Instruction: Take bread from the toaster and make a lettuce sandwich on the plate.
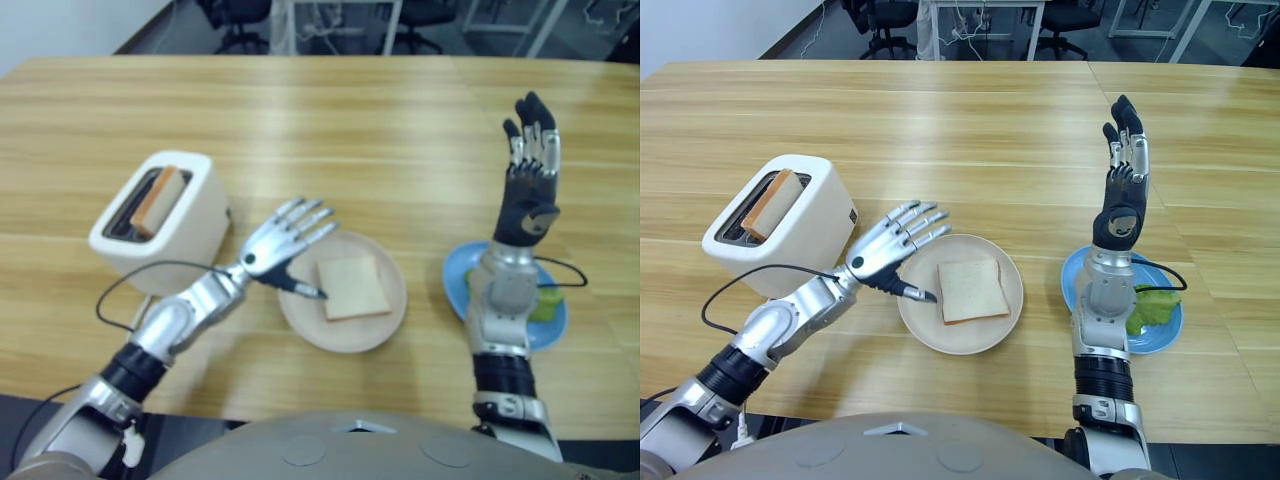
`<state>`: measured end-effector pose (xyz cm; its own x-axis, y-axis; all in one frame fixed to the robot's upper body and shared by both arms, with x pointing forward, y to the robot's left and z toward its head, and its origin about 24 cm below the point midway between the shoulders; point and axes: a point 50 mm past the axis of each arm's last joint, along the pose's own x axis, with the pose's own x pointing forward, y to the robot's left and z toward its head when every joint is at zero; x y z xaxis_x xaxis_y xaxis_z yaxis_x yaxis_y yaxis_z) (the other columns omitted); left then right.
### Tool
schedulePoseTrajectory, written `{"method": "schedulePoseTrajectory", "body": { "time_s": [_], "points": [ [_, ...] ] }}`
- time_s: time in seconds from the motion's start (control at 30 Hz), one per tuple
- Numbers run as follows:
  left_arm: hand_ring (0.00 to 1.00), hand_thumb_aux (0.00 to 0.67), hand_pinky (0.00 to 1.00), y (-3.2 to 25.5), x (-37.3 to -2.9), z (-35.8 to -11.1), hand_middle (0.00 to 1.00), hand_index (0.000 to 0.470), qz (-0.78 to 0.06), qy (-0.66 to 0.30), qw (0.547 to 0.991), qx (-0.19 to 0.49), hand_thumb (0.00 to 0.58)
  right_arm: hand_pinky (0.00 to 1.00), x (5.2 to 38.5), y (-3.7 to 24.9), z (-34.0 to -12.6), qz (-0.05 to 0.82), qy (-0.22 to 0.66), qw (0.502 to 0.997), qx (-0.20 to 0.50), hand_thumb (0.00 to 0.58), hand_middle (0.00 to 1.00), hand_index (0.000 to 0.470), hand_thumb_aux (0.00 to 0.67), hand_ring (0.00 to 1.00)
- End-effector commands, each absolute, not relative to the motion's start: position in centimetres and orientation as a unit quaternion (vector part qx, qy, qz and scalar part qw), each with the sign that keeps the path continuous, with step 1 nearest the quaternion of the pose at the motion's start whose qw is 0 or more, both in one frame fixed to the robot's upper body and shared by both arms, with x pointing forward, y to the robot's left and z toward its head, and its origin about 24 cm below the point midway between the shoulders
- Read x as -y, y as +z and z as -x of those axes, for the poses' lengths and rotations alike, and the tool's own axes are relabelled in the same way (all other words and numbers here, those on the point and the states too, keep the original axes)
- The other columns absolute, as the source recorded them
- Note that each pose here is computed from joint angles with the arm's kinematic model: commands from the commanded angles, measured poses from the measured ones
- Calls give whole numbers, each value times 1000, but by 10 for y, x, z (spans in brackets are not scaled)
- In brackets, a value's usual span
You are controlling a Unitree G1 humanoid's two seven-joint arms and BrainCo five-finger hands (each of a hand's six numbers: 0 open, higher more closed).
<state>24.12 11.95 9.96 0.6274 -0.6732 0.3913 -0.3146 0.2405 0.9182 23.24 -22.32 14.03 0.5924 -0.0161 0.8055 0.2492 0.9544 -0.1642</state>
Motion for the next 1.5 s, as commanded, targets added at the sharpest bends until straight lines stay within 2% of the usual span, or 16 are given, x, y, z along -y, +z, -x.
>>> {"method": "schedulePoseTrajectory", "body": {
  "time_s": [0.03, 0.2, 0.43, 0.6, 0.77, 0.97, 1.13, 1.33, 1.5],
  "points": [
    [0, 0, 0, 133, -128, -246, 0, 0, -522, -56, 736, 427, 0, 0, 258, 137, -225, 221, -99, 882, 404, 0, 0, 0, 0, 0],
    [0, 0, 0, 169, -138, -243, 0, 0, -374, 26, 805, 459, 0, 0, 308, 140, -221, 384, -109, 862, 313, 0, 0, 0, 0, 0],
    [0, 0, 0, 200, -140, -223, 0, 0, -220, 68, 832, 505, 0, 0, 338, 133, -215, 590, -35, 786, 183, 0, 0, 0, 0, 0],
    [0, 0, 0, 209, -142, -214, 0, 0, -193, 78, 831, 516, 0, 0, 354, 119, -207, 706, 37, 702, 88, 0, 0, 0, 0, 0],
    [0, 0, 0, 206, -148, -215, 0, 0, -199, 86, 837, 503, 0, 0, 364, 108, -203, 800, 130, 586, 14, 0, 0, 0, 0, 0],
    [0, 0, 0, 207, -151, -211, 0, 0, -203, 87, 835, 504, 0, 0, 374, 108, -201, 848, 207, 486, -31, 0, 0, 0, 0, 0],
    [0, 0, 0, 207, -152, -209, 0, 0, -202, 91, 835, 504, 0, 0, 377, 102, -205, 864, 256, 431, -48, 0, 0, 0, 0, 0],
    [0, 0, 0, 207, -153, -207, 0, 0, -202, 92, 835, 504, 0, 0, 376, 96, -207, 868, 289, 400, -51, 0, 0, 0, 0, 0],
    [0, 0, 0, 206, -154, -205, 0, 0, -204, 94, 835, 502, 0, 0, 369, 82, -207, 861, 317, 395, -46, 0, 0, 0, 0, 0]
  ]
}}
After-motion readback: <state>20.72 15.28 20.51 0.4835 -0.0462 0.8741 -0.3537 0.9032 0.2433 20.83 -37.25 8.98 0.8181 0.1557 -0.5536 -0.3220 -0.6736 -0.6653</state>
